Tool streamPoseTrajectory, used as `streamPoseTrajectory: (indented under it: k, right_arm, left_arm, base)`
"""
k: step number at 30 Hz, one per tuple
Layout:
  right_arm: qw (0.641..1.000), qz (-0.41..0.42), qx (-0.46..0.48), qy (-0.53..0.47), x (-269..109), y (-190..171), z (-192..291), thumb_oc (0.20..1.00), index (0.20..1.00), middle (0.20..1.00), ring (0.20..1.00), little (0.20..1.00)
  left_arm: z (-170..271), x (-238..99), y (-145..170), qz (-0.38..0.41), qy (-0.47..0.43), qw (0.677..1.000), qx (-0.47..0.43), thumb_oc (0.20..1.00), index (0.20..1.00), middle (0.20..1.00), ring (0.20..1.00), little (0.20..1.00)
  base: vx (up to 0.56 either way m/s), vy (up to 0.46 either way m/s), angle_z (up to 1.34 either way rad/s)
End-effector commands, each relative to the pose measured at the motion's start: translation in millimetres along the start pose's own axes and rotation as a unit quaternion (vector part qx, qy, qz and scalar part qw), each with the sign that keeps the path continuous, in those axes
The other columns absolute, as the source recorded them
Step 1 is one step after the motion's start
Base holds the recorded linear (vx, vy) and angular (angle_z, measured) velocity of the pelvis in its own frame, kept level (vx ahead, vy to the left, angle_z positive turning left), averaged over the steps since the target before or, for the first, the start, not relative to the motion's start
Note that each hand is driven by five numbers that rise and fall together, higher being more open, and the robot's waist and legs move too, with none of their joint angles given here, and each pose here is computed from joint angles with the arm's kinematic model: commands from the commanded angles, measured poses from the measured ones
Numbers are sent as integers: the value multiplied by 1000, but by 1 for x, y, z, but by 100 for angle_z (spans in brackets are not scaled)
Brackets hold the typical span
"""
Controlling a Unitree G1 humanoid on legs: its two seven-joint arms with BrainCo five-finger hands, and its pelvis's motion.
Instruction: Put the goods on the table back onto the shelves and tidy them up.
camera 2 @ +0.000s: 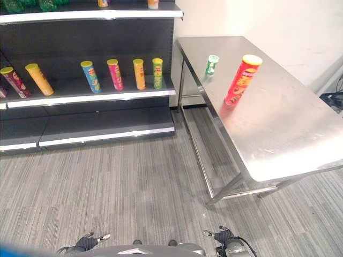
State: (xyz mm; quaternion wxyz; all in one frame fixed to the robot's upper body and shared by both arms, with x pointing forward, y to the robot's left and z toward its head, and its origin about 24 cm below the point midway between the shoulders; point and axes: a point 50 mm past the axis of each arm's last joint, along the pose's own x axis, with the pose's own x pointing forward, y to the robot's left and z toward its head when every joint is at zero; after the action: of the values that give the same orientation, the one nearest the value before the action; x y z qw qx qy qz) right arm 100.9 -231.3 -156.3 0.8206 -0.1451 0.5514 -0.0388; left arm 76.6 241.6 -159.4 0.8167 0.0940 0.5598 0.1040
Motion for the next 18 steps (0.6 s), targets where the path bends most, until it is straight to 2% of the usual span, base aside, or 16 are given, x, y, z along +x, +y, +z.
streamPoseTrajectory:
  k: [1, 7, 10, 15, 18]
  right_arm:
    - [999, -14, -23, -42, 3, -12, 29, 1000, 1000, 1000, 1000, 1000]
    - [998, -21, -23, -55, 3, -19, 33, 1000, 1000, 1000, 1000, 1000]
    - [999, -16, -22, -44, 2, -13, 26, 1000, 1000, 1000, 1000, 1000]
    - [998, -18, -49, -38, 3, -14, 24, 1000, 1000, 1000, 1000, 1000]
    - [998, -13, -53, -33, 3, -11, 23, 1000, 1000, 1000, 1000, 1000]
  left_arm:
    - [30, 5, 17, 19, -35, 999, 6, 1000, 1000, 1000, 1000, 1000]
    - [48, 6, 18, 23, -63, 996, -54, 1000, 1000, 1000, 1000, 1000]
    - [32, 4, 17, 44, -47, 989, -136, 1000, 1000, 1000, 1000, 1000]
    - [22, 3, 17, 50, -36, 988, -141, 1000, 1000, 1000, 1000, 1000]
    - [21, 3, 21, 53, -38, 989, -135, 1000, 1000, 1000, 1000, 1000]
  base:
    - [-21, -45, 4]
    - [-86, -174, 35]
    - [440, -13, 42]
    - [418, 119, -27]
    - [404, 248, -85]
